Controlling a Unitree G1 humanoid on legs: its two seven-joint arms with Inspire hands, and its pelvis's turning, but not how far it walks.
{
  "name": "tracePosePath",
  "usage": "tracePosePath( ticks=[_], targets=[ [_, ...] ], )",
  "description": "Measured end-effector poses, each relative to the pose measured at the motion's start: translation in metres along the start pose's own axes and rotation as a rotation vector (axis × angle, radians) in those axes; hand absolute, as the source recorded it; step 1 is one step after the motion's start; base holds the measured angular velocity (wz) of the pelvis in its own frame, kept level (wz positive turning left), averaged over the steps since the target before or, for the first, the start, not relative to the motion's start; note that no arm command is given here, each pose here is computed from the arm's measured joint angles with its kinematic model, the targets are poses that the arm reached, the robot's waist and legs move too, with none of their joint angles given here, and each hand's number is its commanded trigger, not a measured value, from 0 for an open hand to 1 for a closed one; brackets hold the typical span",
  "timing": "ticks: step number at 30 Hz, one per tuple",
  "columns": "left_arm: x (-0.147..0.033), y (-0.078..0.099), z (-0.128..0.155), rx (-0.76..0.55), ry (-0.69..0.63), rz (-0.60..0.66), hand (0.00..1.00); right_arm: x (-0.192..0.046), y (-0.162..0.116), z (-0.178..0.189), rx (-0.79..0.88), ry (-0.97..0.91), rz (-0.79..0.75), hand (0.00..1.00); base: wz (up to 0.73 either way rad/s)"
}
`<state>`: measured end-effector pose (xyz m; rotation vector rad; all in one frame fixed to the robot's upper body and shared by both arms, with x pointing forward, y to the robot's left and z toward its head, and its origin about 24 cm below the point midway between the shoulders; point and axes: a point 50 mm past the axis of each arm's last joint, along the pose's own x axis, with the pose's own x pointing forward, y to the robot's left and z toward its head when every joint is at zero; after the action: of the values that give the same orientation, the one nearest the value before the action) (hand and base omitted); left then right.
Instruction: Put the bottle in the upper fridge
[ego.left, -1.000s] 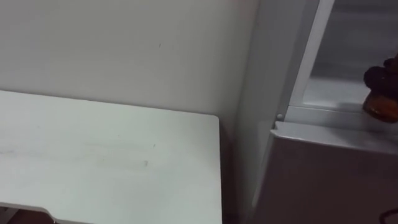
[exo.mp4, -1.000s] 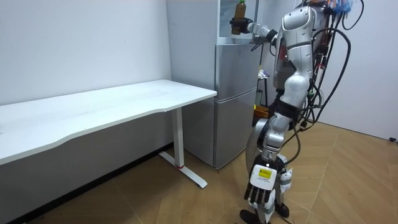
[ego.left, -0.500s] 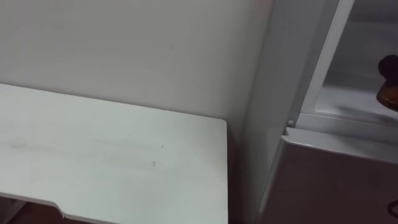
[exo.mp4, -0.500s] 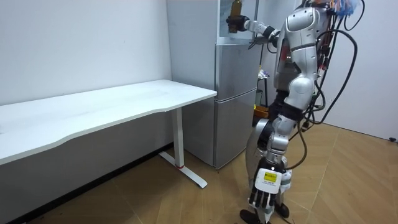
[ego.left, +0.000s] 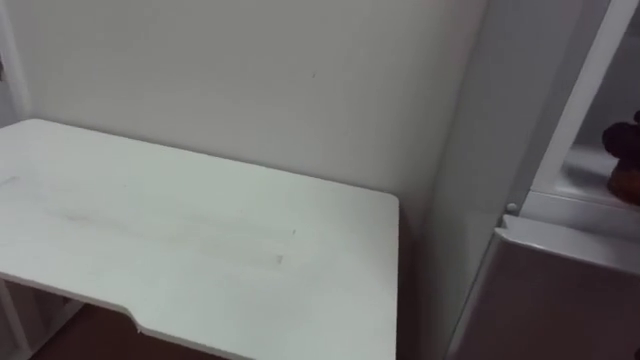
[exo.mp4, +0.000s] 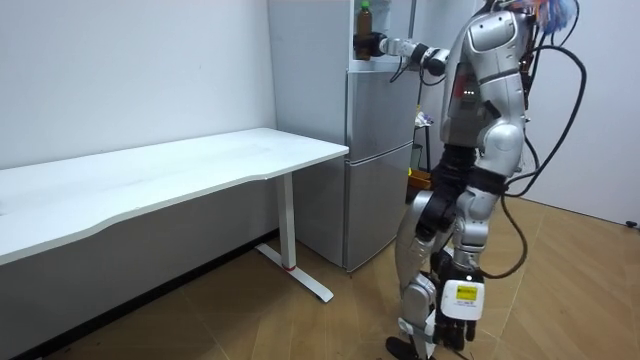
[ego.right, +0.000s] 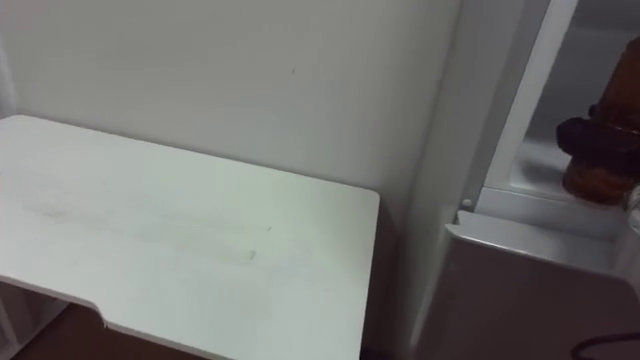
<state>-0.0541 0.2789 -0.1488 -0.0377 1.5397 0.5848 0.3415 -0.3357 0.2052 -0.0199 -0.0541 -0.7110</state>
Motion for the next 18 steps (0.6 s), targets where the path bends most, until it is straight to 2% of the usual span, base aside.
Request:
tracePosePath(
  ticks=[12,13,14,15,18],
  targets=[
    [0.000,0.002,0.000,-0.033,0.001,0.022,0.00,0.010,-0.007,0.021,0.007,-0.107,-0.087,1.00,0.12],
    [0.000,0.002,0.001,-0.034,0.001,0.026,0.00,0.010,-0.007,0.021,0.008,-0.111,-0.086,0.77,0.00],
    [0.000,0.004,0.001,-0.033,-0.001,0.032,0.00,0.011,-0.009,0.021,0.009,-0.112,-0.088,0.33,0.00],
    [-0.001,0.006,0.002,-0.035,-0.002,0.037,0.00,0.012,-0.010,0.020,0.012,-0.108,-0.089,0.00,0.00],
    [-0.001,0.008,0.004,-0.058,-0.001,0.041,0.00,0.015,-0.016,0.018,0.014,-0.088,-0.077,0.00,0.10]
  ],
)
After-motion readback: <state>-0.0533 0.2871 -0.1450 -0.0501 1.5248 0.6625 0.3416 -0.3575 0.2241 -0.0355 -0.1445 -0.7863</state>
